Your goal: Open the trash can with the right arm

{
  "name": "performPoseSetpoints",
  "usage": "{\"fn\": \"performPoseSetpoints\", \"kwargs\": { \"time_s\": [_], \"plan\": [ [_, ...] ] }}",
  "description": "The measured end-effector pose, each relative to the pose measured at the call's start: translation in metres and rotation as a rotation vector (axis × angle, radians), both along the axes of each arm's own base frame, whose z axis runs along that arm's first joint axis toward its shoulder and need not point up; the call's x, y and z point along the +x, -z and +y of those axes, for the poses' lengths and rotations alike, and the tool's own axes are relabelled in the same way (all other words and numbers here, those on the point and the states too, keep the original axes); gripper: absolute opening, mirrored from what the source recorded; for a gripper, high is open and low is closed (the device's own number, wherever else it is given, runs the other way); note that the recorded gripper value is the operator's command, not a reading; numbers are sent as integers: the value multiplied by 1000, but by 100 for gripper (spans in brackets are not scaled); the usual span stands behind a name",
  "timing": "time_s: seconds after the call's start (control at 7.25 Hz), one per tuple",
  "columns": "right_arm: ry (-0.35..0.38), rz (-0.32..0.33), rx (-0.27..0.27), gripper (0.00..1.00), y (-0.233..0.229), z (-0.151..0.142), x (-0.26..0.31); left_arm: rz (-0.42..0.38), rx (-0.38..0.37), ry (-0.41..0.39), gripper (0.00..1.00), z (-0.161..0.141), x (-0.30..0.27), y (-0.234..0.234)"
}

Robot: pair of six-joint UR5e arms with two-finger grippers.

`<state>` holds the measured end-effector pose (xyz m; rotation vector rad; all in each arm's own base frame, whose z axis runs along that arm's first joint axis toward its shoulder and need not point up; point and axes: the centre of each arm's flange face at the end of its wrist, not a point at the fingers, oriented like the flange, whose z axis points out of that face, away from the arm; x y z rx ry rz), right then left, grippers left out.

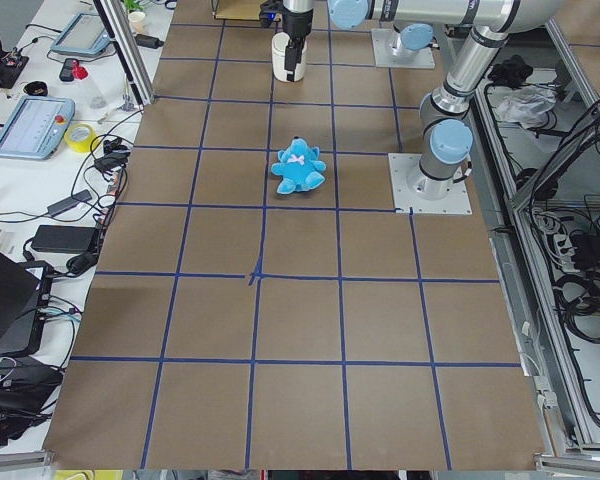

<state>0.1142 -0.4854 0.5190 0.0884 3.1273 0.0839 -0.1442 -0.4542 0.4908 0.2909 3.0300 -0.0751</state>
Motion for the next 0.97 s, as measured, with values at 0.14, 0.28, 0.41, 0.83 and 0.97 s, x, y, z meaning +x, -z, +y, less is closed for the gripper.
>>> {"fn": "performPoseSetpoints", "kwargs": {
  "time_s": [0.14,0.28,0.41,0.83,0.97],
  "plan": [
    [0,2,2,100,1,0,0,0,0,0,100,0,0,0],
    [0,7,3,100,1,0,-1,0,0,0,100,0,0,0],
    [0,8,3,100,1,0,-1,0,0,0,100,0,0,0],
    [1,7,1,100,1,0,-1,0,0,0,100,0,0,0],
    [1,8,0,100,1,0,-1,0,0,0,100,0,0,0]
  ]
}}
